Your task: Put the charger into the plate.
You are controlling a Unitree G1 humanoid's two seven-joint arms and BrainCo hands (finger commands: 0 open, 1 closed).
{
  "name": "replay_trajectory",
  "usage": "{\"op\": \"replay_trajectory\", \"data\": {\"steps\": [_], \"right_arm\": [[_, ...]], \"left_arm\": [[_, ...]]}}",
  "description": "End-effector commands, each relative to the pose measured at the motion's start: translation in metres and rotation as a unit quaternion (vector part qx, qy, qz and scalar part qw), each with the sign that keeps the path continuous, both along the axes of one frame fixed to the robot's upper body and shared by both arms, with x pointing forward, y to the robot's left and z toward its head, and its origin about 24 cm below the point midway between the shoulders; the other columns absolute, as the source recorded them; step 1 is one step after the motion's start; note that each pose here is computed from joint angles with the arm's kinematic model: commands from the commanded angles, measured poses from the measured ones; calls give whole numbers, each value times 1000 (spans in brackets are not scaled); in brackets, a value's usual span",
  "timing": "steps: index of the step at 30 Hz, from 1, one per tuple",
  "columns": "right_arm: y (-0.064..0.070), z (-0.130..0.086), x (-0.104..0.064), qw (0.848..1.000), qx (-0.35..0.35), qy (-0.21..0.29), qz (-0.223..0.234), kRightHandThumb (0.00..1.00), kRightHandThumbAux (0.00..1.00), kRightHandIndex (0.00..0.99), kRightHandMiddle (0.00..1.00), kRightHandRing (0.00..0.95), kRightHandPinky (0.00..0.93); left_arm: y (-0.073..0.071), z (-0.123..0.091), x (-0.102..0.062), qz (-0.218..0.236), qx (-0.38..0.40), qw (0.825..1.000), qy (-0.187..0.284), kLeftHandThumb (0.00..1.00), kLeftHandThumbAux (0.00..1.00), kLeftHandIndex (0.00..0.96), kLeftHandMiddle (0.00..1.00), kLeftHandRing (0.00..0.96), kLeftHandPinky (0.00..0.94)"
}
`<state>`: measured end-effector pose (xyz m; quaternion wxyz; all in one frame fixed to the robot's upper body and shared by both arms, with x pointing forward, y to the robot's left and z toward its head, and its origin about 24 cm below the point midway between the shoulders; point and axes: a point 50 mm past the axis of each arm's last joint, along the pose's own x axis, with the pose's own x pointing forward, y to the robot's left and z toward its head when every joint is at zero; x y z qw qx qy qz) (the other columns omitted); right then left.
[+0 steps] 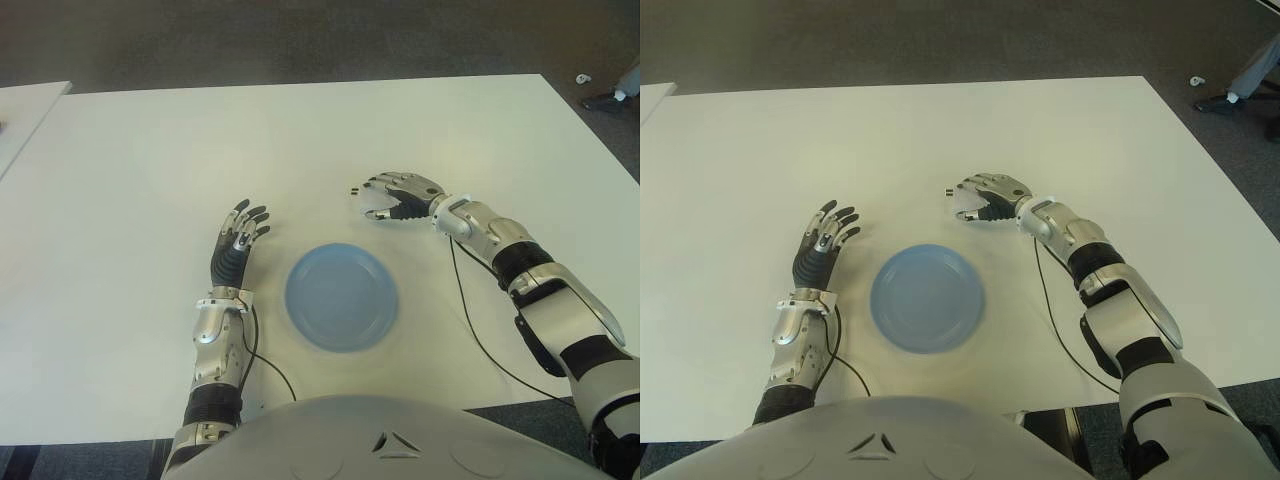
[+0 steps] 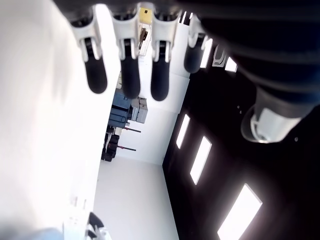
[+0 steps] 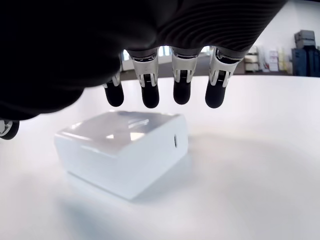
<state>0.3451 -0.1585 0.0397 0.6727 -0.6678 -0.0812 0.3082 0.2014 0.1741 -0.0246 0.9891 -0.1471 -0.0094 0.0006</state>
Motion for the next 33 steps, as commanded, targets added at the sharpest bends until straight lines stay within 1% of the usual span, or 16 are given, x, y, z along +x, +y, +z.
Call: {"op": "replay_trajectory", "data": {"steps": [1, 11, 15, 19, 33], "right_arm": [[2, -12, -2, 1000, -16, 21, -10, 298, 141, 0, 0, 0, 0], [1, -28, -5, 999, -23, 31, -33, 311, 141, 0, 0, 0, 0], [0, -30, -5, 999, -23, 30, -37, 309, 143, 0, 0, 0, 0], [-3, -30, -4, 998, -26, 28, -44, 309, 141, 0, 0, 0, 0], [-10, -32, -4, 997, -38, 24, -55, 307, 144, 0, 0, 0, 0]], "left_arm": [[-5, -17, -13, -11, -10, 999, 48, 0, 496, 146, 248, 243, 249], [-5, -16, -14, -7, -11, 999, 43, 0, 502, 155, 258, 252, 259], [-4, -15, -14, -5, -11, 999, 40, 0, 502, 164, 266, 257, 264], [-4, -15, -14, -3, -15, 999, 39, 0, 498, 173, 276, 265, 270], [-2, -14, -14, -3, -13, 999, 38, 0, 494, 172, 281, 271, 273]]}}
